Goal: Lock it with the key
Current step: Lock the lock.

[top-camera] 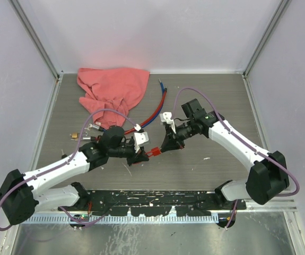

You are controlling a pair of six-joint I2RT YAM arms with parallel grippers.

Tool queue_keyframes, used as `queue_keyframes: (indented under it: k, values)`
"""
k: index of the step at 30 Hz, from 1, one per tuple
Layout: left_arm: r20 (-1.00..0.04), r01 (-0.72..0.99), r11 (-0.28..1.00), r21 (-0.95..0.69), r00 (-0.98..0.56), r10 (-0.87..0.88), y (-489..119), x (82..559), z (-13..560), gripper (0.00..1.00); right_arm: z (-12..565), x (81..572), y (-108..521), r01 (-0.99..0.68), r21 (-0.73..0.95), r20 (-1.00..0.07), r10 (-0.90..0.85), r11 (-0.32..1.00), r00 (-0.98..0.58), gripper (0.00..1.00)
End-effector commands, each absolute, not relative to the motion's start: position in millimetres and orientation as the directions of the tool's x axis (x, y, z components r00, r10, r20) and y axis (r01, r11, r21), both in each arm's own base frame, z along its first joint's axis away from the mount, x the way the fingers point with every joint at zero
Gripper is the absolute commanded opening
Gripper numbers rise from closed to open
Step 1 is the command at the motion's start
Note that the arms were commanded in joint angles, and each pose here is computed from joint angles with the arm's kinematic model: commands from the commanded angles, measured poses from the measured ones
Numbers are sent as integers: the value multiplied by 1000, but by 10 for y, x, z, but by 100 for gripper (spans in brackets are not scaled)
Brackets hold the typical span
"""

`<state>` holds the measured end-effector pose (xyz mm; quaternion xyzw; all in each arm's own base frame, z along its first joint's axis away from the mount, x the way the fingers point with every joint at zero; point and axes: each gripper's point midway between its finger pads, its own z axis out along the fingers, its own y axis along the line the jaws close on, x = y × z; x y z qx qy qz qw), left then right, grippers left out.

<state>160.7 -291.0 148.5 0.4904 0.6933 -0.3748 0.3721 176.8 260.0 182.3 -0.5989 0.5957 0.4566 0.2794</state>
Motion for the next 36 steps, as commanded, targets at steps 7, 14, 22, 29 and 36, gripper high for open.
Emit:
queue_keyframes:
  k: [7,14,22,29,36]
  values:
    - [-881,928,187,-322,-366,300,-2877,1688,1600,0,1966,1684,2440,-985,-16,-890,-446,-171,92,1]
    - [-696,732,5,-681,-650,305,-3052,1572,1672,0,1954,1758,2374,-978,-102,-858,-480,-184,180,1]
    - [-868,921,223,-318,-378,323,-2947,1808,1700,0,1938,1748,2401,-990,110,-899,-434,-85,-62,1]
    - [-949,977,208,41,-27,315,-2904,1682,1868,0,2085,1715,2416,-961,247,-932,-302,-127,-199,1]
    - [-949,985,154,-83,-125,290,-2970,1509,1849,0,2039,1740,2337,-988,108,-941,-333,-113,-65,1]
